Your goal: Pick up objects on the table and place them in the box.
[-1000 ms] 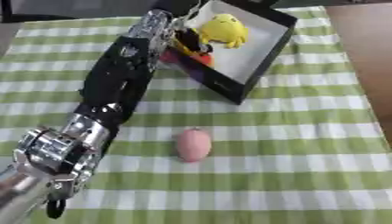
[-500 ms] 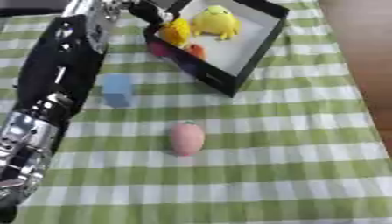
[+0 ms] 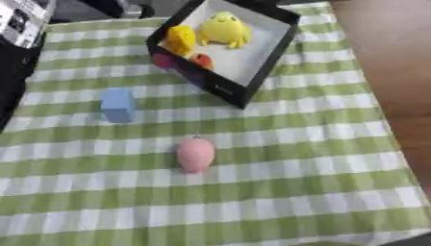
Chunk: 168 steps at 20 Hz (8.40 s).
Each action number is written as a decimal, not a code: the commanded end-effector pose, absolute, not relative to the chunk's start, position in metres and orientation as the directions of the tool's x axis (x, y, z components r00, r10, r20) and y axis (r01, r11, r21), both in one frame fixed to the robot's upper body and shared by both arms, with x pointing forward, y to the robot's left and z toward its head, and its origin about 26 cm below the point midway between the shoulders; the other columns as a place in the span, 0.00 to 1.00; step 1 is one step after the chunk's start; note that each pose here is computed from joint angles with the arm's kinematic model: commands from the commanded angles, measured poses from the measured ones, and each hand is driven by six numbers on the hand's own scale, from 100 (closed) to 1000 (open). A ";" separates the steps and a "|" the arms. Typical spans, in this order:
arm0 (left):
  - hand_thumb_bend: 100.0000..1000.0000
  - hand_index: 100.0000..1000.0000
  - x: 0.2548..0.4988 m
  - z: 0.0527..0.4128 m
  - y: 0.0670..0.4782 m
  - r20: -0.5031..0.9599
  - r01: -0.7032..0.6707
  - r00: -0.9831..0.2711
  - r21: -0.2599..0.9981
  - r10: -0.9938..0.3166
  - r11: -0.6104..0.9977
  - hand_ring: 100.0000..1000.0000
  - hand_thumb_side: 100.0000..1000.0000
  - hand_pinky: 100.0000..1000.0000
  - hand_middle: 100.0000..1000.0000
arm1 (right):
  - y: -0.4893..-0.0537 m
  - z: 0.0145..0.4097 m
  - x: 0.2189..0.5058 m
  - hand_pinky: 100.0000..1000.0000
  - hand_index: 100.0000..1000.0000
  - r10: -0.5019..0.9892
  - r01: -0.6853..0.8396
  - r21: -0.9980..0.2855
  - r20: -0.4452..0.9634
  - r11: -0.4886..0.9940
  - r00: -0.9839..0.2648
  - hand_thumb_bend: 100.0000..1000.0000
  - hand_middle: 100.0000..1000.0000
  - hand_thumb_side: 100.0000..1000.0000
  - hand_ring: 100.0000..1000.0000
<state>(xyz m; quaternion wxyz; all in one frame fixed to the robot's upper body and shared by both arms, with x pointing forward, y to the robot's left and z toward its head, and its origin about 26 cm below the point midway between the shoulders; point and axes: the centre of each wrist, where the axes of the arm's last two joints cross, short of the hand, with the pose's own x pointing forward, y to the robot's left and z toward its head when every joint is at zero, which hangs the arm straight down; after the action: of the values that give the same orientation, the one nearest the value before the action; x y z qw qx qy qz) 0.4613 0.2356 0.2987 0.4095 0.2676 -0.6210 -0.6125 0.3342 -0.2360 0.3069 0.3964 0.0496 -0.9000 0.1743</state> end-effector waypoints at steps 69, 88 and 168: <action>0.33 0.57 0.481 0.304 0.228 -0.083 0.085 -0.547 0.984 -0.833 -0.154 0.57 0.00 0.63 0.52 | -0.229 0.333 0.325 0.97 0.83 0.028 -0.242 -0.305 0.673 0.921 -0.740 0.16 0.81 0.21 0.79; 0.33 0.56 0.507 0.277 0.198 -0.116 -0.145 -0.426 0.988 -0.897 -0.059 0.55 0.00 0.61 0.50 | -0.210 0.337 0.327 0.97 0.83 -0.019 -0.310 -0.308 0.681 0.900 -0.732 0.16 0.81 0.23 0.79; 0.49 0.87 0.387 0.237 0.100 0.176 0.264 -0.836 0.959 -0.521 -0.100 0.73 0.47 0.76 0.76 | -0.263 0.309 0.326 0.97 0.82 0.104 -0.124 -0.251 0.731 0.960 -0.675 0.17 0.80 0.21 0.79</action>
<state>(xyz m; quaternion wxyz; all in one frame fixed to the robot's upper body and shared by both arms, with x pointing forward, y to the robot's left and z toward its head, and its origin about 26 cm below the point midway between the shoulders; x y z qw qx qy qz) 0.3900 0.1004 0.2274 0.2769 0.1020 -0.6112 -0.7344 0.3291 -0.2580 0.3002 0.4137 0.0219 -0.9000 0.1356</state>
